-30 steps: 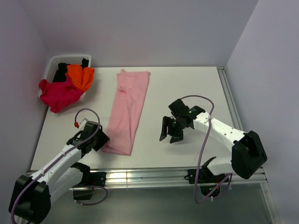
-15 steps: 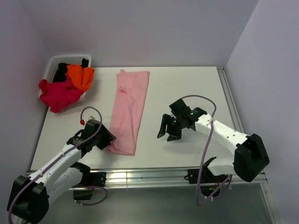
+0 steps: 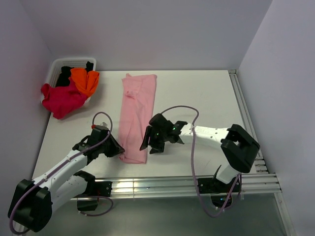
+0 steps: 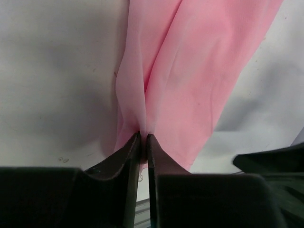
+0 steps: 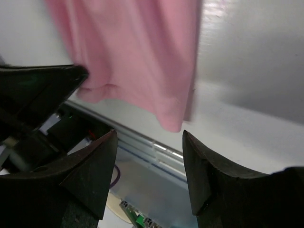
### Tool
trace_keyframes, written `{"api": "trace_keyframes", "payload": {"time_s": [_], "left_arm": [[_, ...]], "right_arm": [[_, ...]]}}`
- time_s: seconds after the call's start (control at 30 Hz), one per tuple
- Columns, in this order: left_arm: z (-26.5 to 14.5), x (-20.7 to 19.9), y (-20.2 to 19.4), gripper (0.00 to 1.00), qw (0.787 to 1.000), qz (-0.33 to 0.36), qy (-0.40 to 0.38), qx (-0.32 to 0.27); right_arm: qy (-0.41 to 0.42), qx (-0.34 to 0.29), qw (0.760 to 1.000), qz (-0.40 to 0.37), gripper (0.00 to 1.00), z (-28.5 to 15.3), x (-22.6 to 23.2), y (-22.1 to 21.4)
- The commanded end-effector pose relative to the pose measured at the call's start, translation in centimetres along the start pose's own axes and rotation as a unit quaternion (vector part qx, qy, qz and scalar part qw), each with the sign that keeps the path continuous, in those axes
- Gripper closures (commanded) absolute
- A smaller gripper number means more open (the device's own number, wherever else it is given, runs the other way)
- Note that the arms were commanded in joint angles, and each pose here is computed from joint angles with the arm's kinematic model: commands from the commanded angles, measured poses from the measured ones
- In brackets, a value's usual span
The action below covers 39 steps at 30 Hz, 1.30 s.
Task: Fold and stack the t-shirts
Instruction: Rotate the tshirt 90 degrees, then grab the bottom of the folded rectangular tshirt with both arms
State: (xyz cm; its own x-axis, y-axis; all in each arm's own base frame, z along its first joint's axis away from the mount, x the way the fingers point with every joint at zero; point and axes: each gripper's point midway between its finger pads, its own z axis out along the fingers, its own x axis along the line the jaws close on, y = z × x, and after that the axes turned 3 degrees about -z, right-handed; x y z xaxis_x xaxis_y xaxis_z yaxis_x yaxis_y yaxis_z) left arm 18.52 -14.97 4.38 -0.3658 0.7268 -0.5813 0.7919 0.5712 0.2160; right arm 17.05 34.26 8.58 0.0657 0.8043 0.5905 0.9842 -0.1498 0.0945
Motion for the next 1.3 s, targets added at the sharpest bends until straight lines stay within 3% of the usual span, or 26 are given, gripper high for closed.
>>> {"api": "trace_keyframes", "payload": {"time_s": [0.0,0.2,0.27,0.33,0.4,0.5,0.57,0.67,0.73,0.77,0.8,1.07,1.17,1.27], "left_arm": [[-0.3,-2.2,0.1,0.84,0.999,0.028,-0.038,0.008],[-0.7,-2.7,0.1,0.84,0.998,0.033,-0.048,0.008],[-0.8,-2.8,-0.1,0.84,0.998,0.033,-0.052,0.011],[-0.9,-2.9,-0.3,0.84,0.998,0.034,-0.054,0.013],[-1.0,-3.0,-0.6,0.85,0.998,0.036,-0.055,0.017],[-1.1,-3.1,-1.1,0.85,0.997,0.039,-0.058,0.022],[-1.1,-3.1,-1.3,0.85,0.997,0.041,-0.057,0.023],[-1.0,-3.0,-1.3,0.85,0.997,0.045,-0.055,0.023],[-0.9,-3.0,-1.4,0.85,0.997,0.046,-0.053,0.025],[-0.9,-2.9,-1.4,0.85,0.997,0.047,-0.051,0.025],[-0.9,-3.0,-1.4,0.85,0.997,0.047,-0.052,0.025],[-0.7,-2.8,-1.8,0.86,0.997,0.054,-0.047,0.03],[-0.7,-2.9,-1.7,0.86,0.997,0.054,-0.047,0.029],[-0.7,-2.8,-1.7,0.87,0.997,0.054,-0.045,0.029]], "right_arm": [[-0.009,-0.005,0.999,0.033,0.36,2.5,-0.2,-1.7],[-0.041,0.027,0.998,0.036,0.41,5.5,-1.3,-5.0],[-0.053,0.031,0.998,0.031,0.48,6.1,-1.7,-5.6],[-0.062,0.03,0.997,0.027,0.65,6.4,-1.8,-5.8],[-0.069,0.028,0.997,0.03,0.76,6.4,-2.3,-5.9],[-0.071,0.018,0.997,0.032,0.77,5.6,-2.9,-5.8],[-0.072,0.01,0.997,0.026,0.76,4.9,-3.1,-5.7],[-0.076,0.003,0.997,0.022,0.65,4.0,-3.4,-5.6],[-0.069,-0.009,0.997,0.018,0.37,2.8,-2.9,-5.4],[-0.066,-0.021,0.997,0.015,0.11,2.3,-2.5,-5.0],[-0.064,-0.027,0.997,0.012,0.0,1.9,-2.3,-4.8],[-0.068,-0.041,0.997,0.0,0.01,1.7,-2.2,-4.3],[-0.083,-0.033,0.996,0.001,0.05,2.8,-3.0,-4.5],[-0.097,-0.026,0.995,-0.001,0.16,3.9,-4.2,-4.8]]}}
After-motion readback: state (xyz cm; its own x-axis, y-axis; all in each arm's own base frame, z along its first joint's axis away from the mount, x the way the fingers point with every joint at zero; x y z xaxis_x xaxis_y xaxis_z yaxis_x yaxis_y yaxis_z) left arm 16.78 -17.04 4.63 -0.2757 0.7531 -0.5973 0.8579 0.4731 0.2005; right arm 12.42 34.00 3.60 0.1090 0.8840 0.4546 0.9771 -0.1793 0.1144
